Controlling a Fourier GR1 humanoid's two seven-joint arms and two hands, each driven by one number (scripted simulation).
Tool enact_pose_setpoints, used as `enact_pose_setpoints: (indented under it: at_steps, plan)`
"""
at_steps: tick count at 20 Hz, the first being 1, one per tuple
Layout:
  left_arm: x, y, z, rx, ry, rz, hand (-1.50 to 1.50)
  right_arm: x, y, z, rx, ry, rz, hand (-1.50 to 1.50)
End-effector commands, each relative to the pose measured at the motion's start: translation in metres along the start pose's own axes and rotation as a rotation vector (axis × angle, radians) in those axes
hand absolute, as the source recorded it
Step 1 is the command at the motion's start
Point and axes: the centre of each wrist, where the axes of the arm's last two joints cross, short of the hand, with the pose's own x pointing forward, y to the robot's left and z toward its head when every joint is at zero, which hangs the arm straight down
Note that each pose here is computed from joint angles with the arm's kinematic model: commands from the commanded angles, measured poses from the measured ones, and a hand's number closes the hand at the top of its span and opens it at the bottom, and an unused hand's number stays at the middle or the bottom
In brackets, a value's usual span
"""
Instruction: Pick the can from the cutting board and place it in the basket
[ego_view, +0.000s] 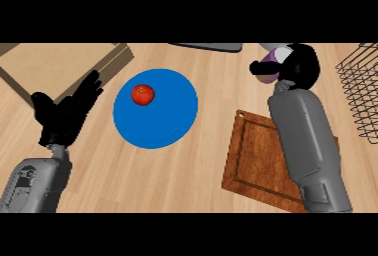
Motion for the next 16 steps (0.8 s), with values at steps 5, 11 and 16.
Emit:
enact_pose_setpoints:
  at_steps: [5,11,16]
  plan:
    - [0.005,-0.010,-0.006,-0.031,0.002,-0.004,0.00,0.063,-0.029,-0.010,-0.353,-0.075,-0.148,1.50]
    - [0.008,-0.009,-0.009,-0.013,-0.008,-0.010,0.00,0.097,-0.051,-0.022,-0.482,-0.015,-0.122,1.50]
    - [0.009,-0.002,-0.011,-0.012,0.014,0.001,0.00,0.114,-0.073,-0.036,-0.570,0.007,-0.057,1.50]
